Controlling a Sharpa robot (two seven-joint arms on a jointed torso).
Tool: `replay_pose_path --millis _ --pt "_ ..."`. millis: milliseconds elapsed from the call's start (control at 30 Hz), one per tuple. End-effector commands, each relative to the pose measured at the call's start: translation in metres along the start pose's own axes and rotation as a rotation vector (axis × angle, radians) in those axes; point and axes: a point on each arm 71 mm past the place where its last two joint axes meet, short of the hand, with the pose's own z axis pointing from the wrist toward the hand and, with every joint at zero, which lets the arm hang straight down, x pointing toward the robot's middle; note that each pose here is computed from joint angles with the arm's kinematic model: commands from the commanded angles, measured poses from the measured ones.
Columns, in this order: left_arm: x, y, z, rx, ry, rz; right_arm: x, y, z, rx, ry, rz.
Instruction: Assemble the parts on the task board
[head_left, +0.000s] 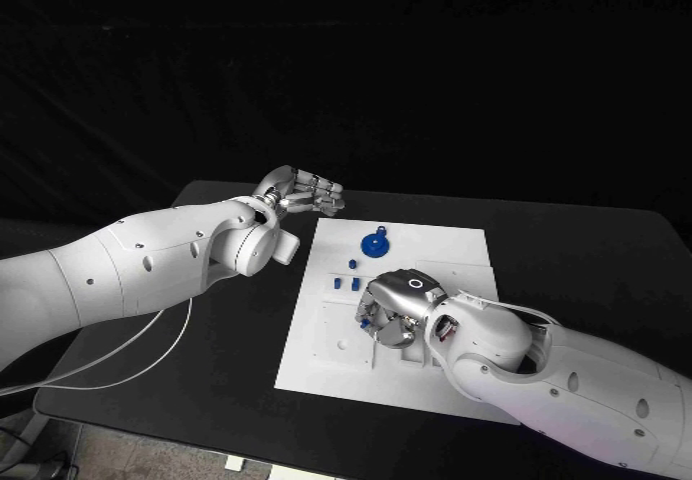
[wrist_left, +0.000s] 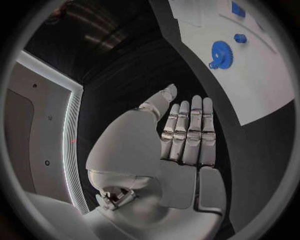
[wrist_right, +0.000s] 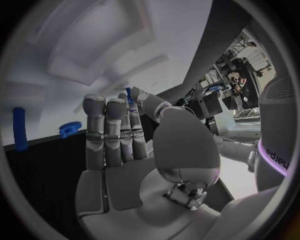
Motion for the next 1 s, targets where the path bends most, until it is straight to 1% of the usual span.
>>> replay_pose_path --millis 33,200,433,633,700,1000 --pt "0.002 -0.0016 0.0005 0.001 0.01 -0.008 0.005 -0.001 0.0 0.017 0.032 -0.041" --pt "0.0027 -0.0016 0.0006 -0.001 0.012 -0.008 0.009 -0.001 0.002 0.03 0.05 -0.063" --pt "0.0042 -0.002 0.0007 -0.002 0.016 -0.009 0.02 0.002 0.005 0.028 0.074 -0.073" --pt "0.0038 -0.0017 0.0004 -0.006 0.017 -0.009 0.023 0.002 0.004 0.025 0.076 -0.059" --pt "0.0035 -0.0016 0.0003 -0.006 0.017 -0.008 0.023 0.002 0.003 0.025 0.069 -0.051" --pt "0.0014 -0.0007 -0.0003 -0.012 0.015 -0.008 0.017 0.001 -0.003 0.028 0.003 -0.018"
